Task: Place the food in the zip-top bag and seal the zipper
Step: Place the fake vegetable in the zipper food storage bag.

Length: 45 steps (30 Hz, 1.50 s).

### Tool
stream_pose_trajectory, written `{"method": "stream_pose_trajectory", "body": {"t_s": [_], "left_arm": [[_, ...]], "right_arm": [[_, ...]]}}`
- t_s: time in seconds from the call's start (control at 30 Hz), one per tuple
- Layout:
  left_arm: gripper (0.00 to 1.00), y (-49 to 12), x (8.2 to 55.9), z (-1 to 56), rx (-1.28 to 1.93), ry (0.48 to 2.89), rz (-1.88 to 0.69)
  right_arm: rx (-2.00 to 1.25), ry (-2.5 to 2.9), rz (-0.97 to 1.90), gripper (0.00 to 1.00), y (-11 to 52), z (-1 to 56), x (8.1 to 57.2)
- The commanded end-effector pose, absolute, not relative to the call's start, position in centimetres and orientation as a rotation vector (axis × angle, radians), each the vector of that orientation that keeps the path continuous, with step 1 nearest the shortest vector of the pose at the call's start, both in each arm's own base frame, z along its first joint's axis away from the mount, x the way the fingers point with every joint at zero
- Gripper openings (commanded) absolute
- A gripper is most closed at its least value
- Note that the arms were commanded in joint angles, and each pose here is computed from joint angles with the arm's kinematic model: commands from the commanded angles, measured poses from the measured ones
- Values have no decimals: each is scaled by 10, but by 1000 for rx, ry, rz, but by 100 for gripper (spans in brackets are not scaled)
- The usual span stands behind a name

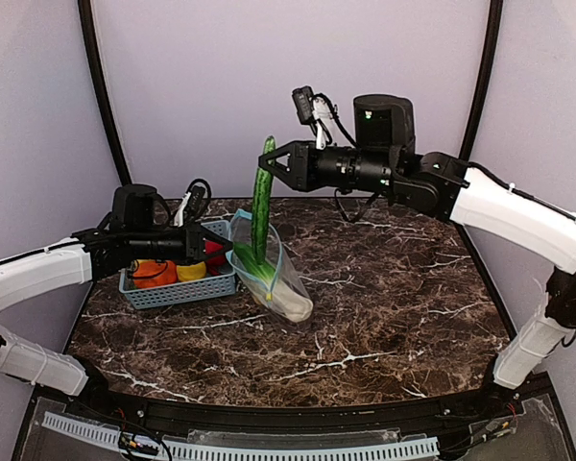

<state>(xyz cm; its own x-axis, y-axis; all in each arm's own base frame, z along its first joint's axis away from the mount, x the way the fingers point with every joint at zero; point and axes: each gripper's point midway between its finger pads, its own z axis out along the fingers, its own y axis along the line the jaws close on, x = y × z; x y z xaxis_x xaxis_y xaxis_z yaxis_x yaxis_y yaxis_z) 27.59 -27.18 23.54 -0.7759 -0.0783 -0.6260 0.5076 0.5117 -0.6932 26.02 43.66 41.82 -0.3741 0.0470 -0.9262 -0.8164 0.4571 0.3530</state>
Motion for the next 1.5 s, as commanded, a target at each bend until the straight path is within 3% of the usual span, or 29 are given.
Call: {"method": "stream_pose_trajectory", "body": {"t_s": [0.0, 0.43, 0.83, 1.47], "left_arm": [[1, -275, 279, 255, 399, 2073, -1254], [1, -287, 286, 268, 453, 2009, -1291], [1, -291, 285, 281, 471, 1955, -1329], [1, -291, 288, 283, 443, 1933, -1339]], "right_arm": [[-680, 1842, 1000, 4, 446, 384, 273], [-770, 2210, 933, 3, 450, 290, 261], [-771, 2339, 851, 3, 461, 240, 271], [-637, 2455, 516, 26, 448, 182, 320]]}}
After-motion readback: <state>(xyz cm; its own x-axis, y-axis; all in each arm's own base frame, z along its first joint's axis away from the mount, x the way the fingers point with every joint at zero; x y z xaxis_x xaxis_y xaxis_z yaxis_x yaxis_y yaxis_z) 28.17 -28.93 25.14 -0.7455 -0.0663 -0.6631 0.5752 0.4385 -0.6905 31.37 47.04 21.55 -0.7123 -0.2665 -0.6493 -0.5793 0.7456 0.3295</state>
